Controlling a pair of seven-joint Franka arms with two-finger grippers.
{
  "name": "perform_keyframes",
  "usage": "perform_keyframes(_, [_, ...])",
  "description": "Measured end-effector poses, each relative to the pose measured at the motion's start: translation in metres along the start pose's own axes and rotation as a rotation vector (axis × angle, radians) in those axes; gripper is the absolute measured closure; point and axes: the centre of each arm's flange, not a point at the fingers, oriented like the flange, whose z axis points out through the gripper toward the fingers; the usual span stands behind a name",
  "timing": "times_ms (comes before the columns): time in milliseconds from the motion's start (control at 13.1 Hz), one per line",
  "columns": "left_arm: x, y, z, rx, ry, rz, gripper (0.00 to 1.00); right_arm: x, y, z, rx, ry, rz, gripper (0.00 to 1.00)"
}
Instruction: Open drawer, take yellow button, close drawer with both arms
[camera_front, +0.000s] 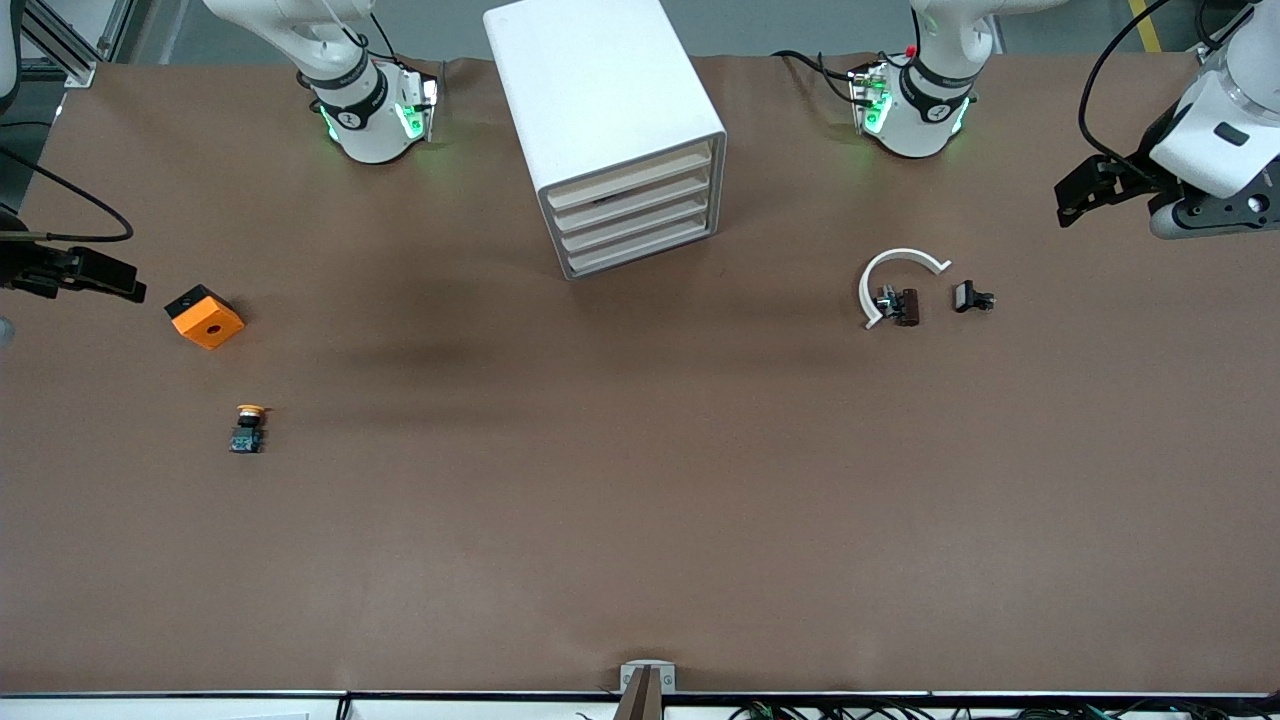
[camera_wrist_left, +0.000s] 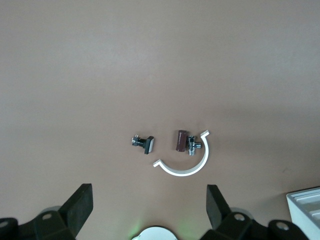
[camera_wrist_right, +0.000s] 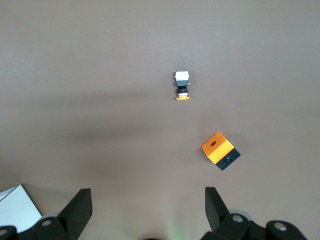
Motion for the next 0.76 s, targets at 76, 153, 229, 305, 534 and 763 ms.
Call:
perform_keyframes(76, [0.0004, 0.0002, 0.0, -0.004, 0.003, 0.016, 0.0, -0.0003, 0.0009, -0.0008, 0.0, 0.002, 0.002, 0.0])
perform_keyframes(153, [0.0005, 0.0, -0.0005, -0.011, 0.005, 0.036, 0.0, -0.0005, 0.0015, -0.0015, 0.0, 0.002, 0.003, 0.0])
perform_keyframes(229, [0.0005, -0.0007, -0.0011, -0.022, 0.007, 0.052, 0.0, -0.001, 0.0014, -0.0019, 0.0, 0.0, 0.003, 0.0])
perform_keyframes(305, [0.0005, -0.0016, -0.0016, -0.028, 0.009, 0.058, 0.0, -0.0015, 0.0009, -0.0019, 0.0, -0.004, 0.002, 0.0])
perform_keyframes(534, [0.0006, 0.0004, -0.005, -0.033, 0.02, 0.062, 0.0, -0.0018, -0.0006, -0.0048, 0.001, 0.001, -0.001, 0.0])
perform_keyframes(763, [0.0012, -0.0039, -0.0085, -0.035, 0.027, 0.055, 0.0, -0.0008, -0.0009, -0.0093, 0.0, 0.021, -0.002, 0.0])
